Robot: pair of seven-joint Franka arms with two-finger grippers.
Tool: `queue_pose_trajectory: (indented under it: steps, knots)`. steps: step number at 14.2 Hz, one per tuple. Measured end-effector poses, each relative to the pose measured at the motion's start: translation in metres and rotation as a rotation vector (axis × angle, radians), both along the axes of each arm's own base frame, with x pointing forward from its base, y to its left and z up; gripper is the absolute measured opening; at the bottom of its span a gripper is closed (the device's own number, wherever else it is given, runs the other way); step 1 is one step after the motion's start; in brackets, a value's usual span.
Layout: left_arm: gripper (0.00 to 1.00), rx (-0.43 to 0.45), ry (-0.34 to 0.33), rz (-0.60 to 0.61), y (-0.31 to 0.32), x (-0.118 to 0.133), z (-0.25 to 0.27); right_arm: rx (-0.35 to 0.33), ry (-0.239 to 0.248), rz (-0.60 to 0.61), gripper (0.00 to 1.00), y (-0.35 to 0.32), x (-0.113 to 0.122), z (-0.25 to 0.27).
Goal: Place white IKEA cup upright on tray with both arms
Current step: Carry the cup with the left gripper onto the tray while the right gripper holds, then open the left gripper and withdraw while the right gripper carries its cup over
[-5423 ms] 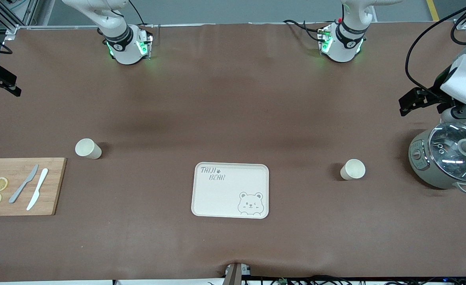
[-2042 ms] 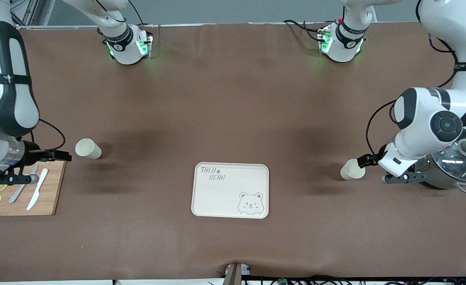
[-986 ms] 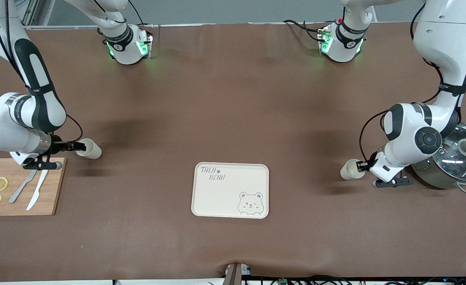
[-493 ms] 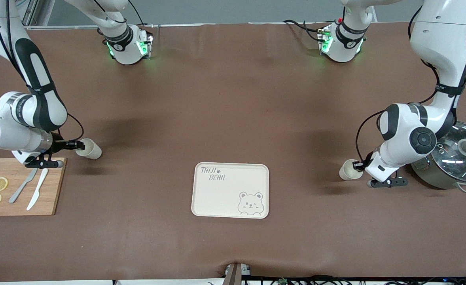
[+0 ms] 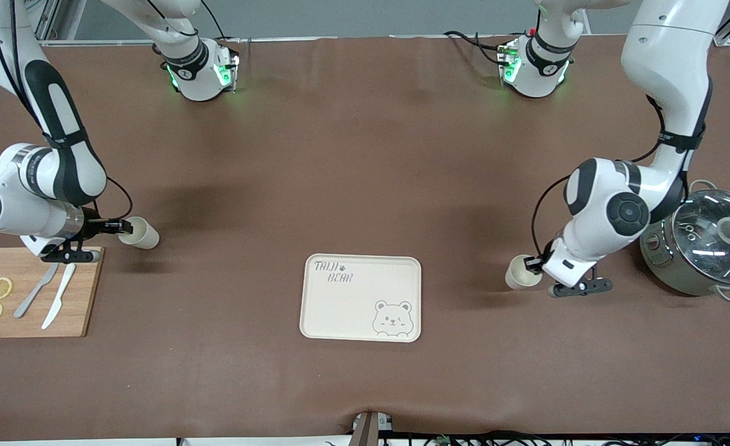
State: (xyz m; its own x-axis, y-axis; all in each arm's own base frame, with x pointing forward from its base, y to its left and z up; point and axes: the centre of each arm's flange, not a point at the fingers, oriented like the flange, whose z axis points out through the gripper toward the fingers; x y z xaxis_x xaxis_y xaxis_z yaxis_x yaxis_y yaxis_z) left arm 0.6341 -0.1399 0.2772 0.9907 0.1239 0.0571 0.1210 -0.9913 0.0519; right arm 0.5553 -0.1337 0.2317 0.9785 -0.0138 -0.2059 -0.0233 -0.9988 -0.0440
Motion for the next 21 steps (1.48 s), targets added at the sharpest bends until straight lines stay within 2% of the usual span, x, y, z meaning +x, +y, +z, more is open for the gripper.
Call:
queue_pose_trajectory:
  steps: [1,2,4,5,7,11,13,17,19,20,21]
  knots:
    - [0.03,-0.006,-0.012,0.013,-0.02,0.0,0.008,0.0,0.0,0.0,0.41,0.0,0.0,0.0]
    - [0.03,-0.014,-0.024,0.031,-0.041,-0.001,0.016,0.0,0.0,0.0,0.36,0.0,0.0,0.0]
    - [0.03,-0.033,-0.041,0.073,-0.089,-0.006,0.031,0.001,0.0,0.001,0.12,0.001,0.0,0.0]
    - [0.03,-0.044,-0.048,0.09,-0.113,-0.01,0.036,0.002,-0.002,0.002,0.04,0.002,0.0,0.002]
    - [0.03,-0.066,-0.052,0.12,-0.155,-0.015,0.037,0.001,-0.008,0.002,0.03,0.002,0.001,0.005]
    - [0.03,-0.093,-0.048,0.136,-0.2,-0.007,0.017,0.003,-0.002,0.005,0.03,0.003,0.005,0.015]
    - [0.03,-0.099,-0.034,0.156,-0.213,-0.004,0.001,0.009,0.008,0.019,0.03,0.009,0.02,0.04]
    - [0.03,-0.101,-0.015,0.165,-0.236,-0.007,-0.022,0.016,-0.025,0.096,0.03,0.072,0.069,0.128]
    - [0.03,-0.095,-0.002,0.163,-0.241,-0.008,-0.035,-0.006,-0.027,0.042,0.03,0.118,0.082,0.172]
    - [0.07,-0.095,0.001,0.163,-0.241,-0.007,-0.04,-0.016,-0.039,0.012,0.03,0.142,0.086,0.186]
    - [0.15,-0.095,0.001,0.165,-0.241,-0.006,-0.042,-0.023,-0.054,-0.009,0.03,0.171,0.089,0.195]
